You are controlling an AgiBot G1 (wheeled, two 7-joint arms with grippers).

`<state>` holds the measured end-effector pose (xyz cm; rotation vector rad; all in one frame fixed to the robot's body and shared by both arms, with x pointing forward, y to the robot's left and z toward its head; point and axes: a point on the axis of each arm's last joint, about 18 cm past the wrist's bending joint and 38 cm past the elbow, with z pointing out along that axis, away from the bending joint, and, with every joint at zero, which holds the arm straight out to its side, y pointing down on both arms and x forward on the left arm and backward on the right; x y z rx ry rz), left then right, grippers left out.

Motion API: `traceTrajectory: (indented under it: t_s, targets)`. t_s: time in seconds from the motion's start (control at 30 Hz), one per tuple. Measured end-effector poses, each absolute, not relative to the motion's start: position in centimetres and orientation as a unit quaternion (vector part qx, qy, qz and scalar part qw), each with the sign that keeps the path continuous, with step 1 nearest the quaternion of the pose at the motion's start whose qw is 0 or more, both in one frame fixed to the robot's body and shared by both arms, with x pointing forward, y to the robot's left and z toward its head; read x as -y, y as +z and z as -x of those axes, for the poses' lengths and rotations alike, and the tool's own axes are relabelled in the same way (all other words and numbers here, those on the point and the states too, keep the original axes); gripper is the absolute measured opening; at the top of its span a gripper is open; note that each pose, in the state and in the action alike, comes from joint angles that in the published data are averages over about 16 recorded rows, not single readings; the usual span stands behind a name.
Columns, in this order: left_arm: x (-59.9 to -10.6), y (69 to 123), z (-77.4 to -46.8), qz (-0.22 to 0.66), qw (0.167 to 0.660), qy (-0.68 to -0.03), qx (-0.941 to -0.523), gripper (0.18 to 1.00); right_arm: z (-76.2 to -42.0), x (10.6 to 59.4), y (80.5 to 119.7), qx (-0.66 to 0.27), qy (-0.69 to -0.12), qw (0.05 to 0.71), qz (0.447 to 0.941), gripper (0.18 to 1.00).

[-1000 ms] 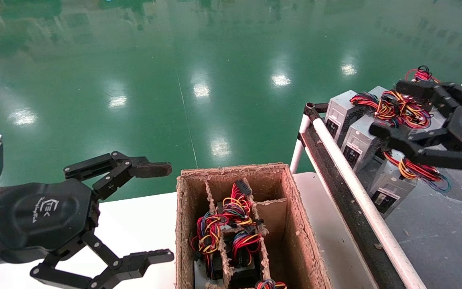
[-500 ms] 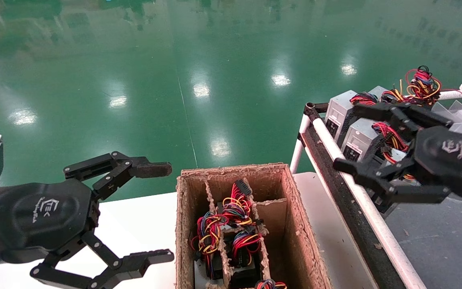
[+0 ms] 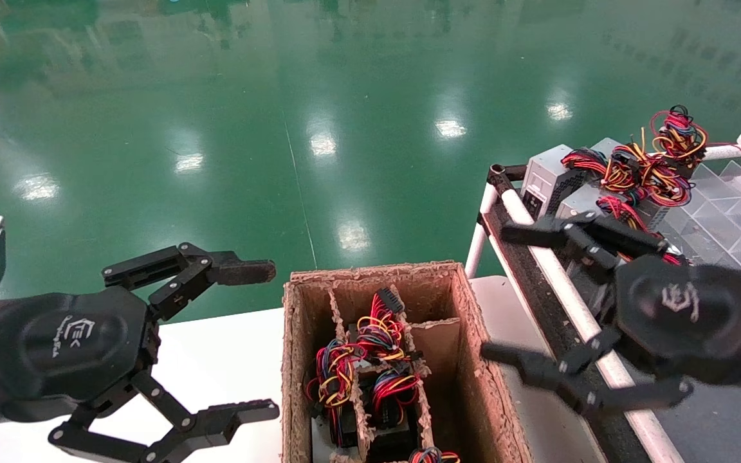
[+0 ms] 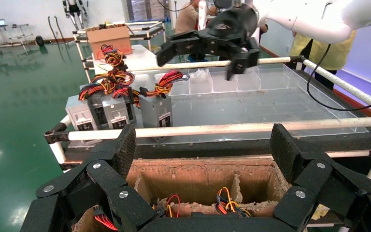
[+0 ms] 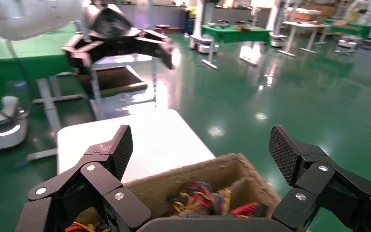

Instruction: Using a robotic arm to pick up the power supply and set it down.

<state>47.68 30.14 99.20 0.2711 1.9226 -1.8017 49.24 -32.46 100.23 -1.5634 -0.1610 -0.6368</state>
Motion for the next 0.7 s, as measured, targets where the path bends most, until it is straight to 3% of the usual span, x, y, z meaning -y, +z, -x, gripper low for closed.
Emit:
traceTrajectory:
  t_s: [0.7]
  targets:
    - [-30.1,99.2,-47.7,-0.099,0.244,-0.66,-0.704,1.001,-47.2,29.8,99.0,0.109,-0.237,0.657,0.707,1.001]
